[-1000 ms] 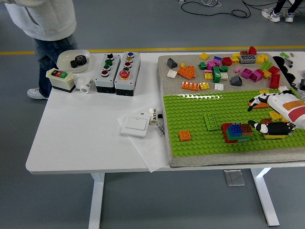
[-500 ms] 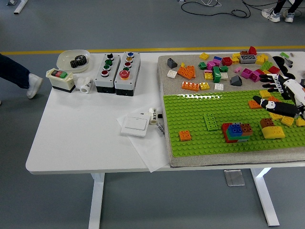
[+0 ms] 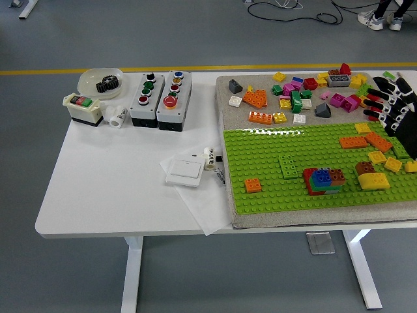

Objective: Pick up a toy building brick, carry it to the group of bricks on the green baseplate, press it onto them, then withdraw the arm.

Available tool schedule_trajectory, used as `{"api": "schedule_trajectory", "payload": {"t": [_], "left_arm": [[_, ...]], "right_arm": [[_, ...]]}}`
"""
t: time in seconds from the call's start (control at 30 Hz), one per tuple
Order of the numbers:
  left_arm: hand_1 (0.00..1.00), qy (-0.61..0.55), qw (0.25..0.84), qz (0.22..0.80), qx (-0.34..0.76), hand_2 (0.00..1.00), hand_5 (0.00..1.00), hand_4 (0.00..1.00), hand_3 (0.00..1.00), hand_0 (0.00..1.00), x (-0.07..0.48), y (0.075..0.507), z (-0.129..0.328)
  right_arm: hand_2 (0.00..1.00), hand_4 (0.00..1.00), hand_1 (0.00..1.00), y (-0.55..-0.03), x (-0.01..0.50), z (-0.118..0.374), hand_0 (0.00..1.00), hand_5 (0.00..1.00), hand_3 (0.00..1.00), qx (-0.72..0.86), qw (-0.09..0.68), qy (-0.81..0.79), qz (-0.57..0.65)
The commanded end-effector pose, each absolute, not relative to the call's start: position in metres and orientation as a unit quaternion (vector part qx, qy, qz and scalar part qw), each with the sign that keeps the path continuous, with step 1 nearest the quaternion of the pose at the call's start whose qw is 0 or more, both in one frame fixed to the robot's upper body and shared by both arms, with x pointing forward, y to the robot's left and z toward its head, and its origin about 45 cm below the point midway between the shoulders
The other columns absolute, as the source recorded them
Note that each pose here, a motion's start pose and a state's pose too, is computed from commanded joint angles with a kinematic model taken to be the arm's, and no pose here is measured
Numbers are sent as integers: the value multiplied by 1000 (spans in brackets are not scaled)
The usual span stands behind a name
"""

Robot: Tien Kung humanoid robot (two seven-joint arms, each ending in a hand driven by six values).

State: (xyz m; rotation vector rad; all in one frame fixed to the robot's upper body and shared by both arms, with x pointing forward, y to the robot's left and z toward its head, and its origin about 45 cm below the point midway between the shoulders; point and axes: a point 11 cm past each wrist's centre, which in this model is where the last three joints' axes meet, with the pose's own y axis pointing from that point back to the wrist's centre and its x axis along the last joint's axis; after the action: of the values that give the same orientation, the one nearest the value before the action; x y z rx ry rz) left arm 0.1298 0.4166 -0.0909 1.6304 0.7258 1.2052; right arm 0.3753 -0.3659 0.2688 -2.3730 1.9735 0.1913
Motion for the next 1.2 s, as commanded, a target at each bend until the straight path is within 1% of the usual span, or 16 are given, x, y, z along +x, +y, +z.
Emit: {"api": "schedule_trajectory", "payload": {"t": [0.03, 0.33, 0.4, 0.43, 0.6, 0.63, 0.83, 0.87, 1.0, 1.03, 1.2], "left_arm": [[767, 297, 475, 493, 666, 727, 593, 675, 600, 767, 130, 416, -91], [764, 296, 478, 494, 663, 727, 593, 675, 599, 766, 131, 412, -92], [764, 296, 478, 495, 662, 727, 593, 675, 599, 766, 130, 411, -93], [763, 297, 478, 495, 662, 728, 593, 675, 600, 763, 130, 411, -93], [763, 299, 477, 494, 662, 728, 593, 675, 600, 763, 126, 410, -94], [761, 300, 477, 494, 663, 728, 594, 676, 600, 763, 125, 410, -95], [761, 302, 476, 492, 664, 728, 594, 677, 601, 761, 121, 409, -96], [761, 302, 476, 492, 664, 728, 594, 677, 601, 761, 121, 409, -96], [761, 302, 475, 490, 665, 728, 594, 677, 601, 761, 119, 410, -96], [759, 302, 475, 490, 666, 727, 593, 676, 600, 758, 119, 410, -96], [759, 302, 475, 489, 667, 727, 593, 676, 600, 758, 118, 410, -96]], "right_arm": [[891, 998, 893, -368, 375, 269, 998, 998, 939, -768, 35, 636, 65], [904, 998, 901, -372, 375, 273, 998, 998, 950, -769, 70, 631, 74], [904, 998, 901, -372, 375, 272, 998, 998, 950, -768, 71, 632, 76], [904, 998, 883, -372, 375, 272, 989, 998, 945, -768, 71, 632, 77], [904, 998, 883, -371, 375, 269, 989, 998, 945, -767, 69, 633, 82], [897, 998, 869, -371, 375, 268, 963, 998, 935, -766, 69, 633, 83], [897, 998, 869, -370, 373, 264, 963, 998, 935, -767, 64, 632, 88], [894, 998, 867, -370, 373, 263, 959, 998, 922, -767, 64, 632, 89], [894, 998, 867, -373, 372, 260, 959, 998, 922, -762, 62, 638, 90], [887, 998, 866, -374, 372, 260, 961, 998, 905, -762, 61, 639, 90], [887, 998, 866, -380, 372, 258, 961, 998, 905, -751, 60, 652, 88]]}}
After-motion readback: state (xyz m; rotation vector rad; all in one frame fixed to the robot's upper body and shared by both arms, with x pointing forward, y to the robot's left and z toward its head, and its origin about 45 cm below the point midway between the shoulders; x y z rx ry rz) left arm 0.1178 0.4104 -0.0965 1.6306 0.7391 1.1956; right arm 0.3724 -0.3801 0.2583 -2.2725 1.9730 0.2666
